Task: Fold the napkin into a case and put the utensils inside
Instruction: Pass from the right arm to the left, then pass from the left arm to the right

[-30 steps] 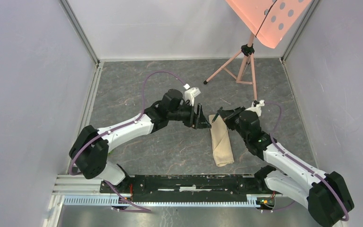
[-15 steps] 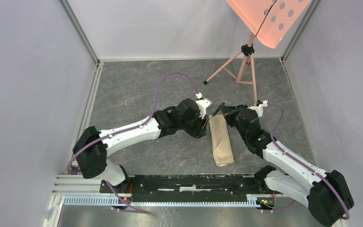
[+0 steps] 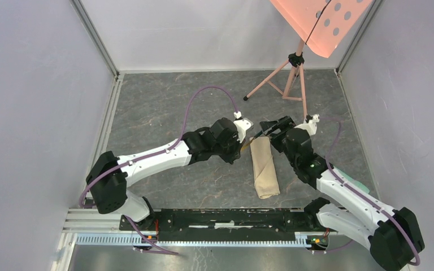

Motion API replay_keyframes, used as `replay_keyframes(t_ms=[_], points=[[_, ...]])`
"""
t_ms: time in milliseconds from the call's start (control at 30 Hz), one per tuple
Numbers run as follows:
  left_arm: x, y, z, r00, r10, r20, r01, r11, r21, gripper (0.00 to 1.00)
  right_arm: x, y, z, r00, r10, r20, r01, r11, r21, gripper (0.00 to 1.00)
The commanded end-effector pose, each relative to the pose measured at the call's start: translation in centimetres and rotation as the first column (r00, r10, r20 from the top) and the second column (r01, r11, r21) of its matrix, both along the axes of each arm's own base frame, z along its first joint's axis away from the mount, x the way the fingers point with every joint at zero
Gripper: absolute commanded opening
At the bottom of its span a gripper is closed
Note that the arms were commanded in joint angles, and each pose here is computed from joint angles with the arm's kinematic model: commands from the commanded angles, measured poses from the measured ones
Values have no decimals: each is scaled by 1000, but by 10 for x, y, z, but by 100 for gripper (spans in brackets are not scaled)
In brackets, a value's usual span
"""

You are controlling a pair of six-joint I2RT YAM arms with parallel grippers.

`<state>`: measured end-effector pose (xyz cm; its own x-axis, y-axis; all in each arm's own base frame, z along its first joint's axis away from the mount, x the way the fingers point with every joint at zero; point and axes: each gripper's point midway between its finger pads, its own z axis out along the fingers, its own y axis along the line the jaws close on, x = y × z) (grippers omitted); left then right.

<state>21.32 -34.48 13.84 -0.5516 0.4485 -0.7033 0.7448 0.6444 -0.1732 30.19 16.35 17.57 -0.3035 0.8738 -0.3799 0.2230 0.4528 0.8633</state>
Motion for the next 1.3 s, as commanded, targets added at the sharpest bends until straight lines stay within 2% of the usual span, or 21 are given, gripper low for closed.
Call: replay_keyframes(t_ms=[0, 33, 67, 100, 167, 233, 267, 300, 367, 433, 533, 667, 700, 800, 900, 1267], points=[[-2, -5, 34, 997, -73, -3, 73, 993, -97, 2, 6, -20, 49, 963, 186, 197, -56, 848, -527, 83], [-4, -6, 33, 994, -99, -42, 94, 989, -112, 2, 4, -25, 53, 942, 259, 214, -62, 759, -648, 84], [-10, -10, 36, 986, -140, -85, 128, 982, -137, 2, 0, -21, 58, 891, 390, 231, -82, 639, -764, 84], [-12, -12, 36, 979, -163, -124, 144, 978, -151, 2, -7, -15, 64, 806, 548, 223, -71, 464, -883, 83], [-19, -17, 37, 949, -227, -220, 183, 961, -207, 2, -38, 19, 58, 504, 857, 105, -30, 139, -990, 80], [-21, -20, 39, 913, -265, -312, 183, 946, -267, 2, -61, 32, 54, 324, 946, -18, 49, -36, -998, 79], [-20, -19, 38, 894, -277, -352, 176, 940, -292, 2, -72, 38, 53, 233, 970, -72, 107, -100, -989, 79], [-20, -19, 41, 876, -295, -382, 175, 931, -319, 2, -85, 46, 50, 146, 983, -113, 150, -135, -979, 80], [-18, -19, 45, 851, -319, -417, 167, 917, -362, 2, -103, 58, 47, 30, 984, -178, 265, -179, -947, 85], [-16, -17, 42, 846, -313, -432, 156, 919, -362, 2, -106, 67, 47, -2, 976, -219, 358, -204, -911, 88], [-17, -16, 40, 843, -315, -436, 163, 922, -351, 2, -106, 77, 38, -58, 947, -317, 408, -267, -873, 85], [-19, -16, 41, 834, -329, -443, 173, 918, -356, 2, -91, 80, 23, -55, 899, -435, 426, -373, -824, 74], [-19, -16, 40, 833, -329, -445, 173, 919, -355, 2, -87, 81, 24, -44, 896, -442, 429, -382, -819, 71], [-20, -16, 40, 830, -333, -448, 178, 919, -352, 2, -81, 82, 27, -27, 892, -451, 441, -394, -806, 63], [-21, -16, 39, 825, -338, -452, 181, 917, -356, 2, -74, 78, 24, 10, 886, -464, 436, -421, -796, 61], [-21, -16, 37, 821, -336, -461, 177, 918, -354, 2, -76, 83, 18, -9, 893, -451, 388, -412, -824, 47]])
